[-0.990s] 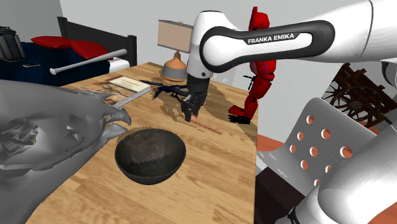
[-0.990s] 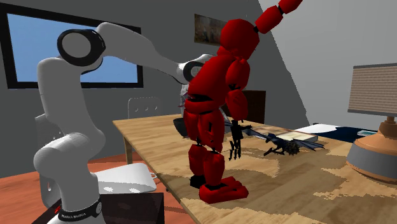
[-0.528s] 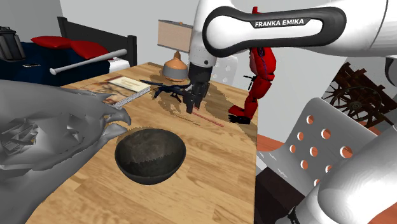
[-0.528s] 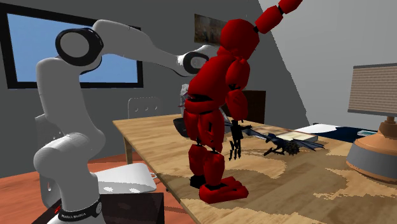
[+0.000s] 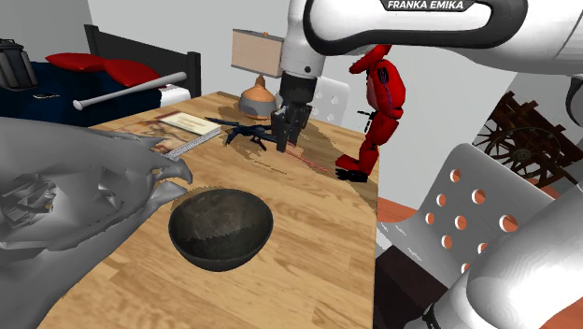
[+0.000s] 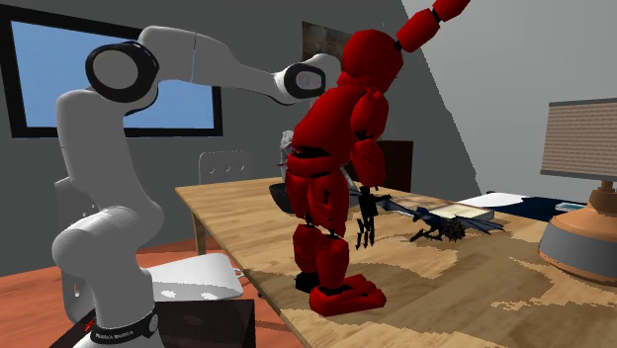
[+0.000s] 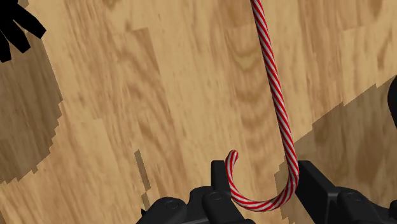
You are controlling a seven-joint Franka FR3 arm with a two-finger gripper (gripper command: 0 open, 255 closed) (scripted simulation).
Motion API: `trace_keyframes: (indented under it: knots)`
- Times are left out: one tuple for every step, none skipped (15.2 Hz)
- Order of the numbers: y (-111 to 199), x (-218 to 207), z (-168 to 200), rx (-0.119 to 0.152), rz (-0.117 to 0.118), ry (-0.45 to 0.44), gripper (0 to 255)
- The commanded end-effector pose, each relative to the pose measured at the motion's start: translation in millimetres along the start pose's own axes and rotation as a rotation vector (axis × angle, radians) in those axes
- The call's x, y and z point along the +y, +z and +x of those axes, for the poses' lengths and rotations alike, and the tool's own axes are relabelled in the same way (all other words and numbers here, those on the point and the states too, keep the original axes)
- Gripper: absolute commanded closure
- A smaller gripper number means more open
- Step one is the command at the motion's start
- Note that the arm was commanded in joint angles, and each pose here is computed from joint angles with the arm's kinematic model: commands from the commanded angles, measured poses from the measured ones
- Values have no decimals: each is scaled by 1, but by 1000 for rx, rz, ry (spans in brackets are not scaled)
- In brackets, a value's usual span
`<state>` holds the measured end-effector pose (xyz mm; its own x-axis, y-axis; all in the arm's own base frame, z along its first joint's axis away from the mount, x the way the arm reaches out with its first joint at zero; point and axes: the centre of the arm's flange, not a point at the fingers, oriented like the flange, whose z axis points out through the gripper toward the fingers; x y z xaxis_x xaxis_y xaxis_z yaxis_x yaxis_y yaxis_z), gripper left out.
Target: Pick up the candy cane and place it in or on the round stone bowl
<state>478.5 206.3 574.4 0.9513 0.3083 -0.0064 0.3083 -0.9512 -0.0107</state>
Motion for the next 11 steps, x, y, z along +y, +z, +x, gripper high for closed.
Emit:
trace_keyframes:
  knots:
    - [-11, 0, 1, -1, 0, 0, 255]
    - [-13, 0, 1, 0, 0, 0, 255]
    - [-13, -13, 2, -1, 0, 0, 255]
    - [-13, -26, 3, -1, 0, 0, 255]
    - [-14, -40, 3, -1, 0, 0, 255]
    - [-14, -53, 4, -1, 0, 0, 255]
    - [-14, -66, 5, -1, 0, 0, 255]
    - [-14, -79, 6, -1, 0, 0, 255]
    - [-15, -92, 7, -1, 0, 0, 255]
    - [-15, -105, 8, -1, 0, 0, 255]
    - [-15, -118, 9, -1, 0, 0, 255]
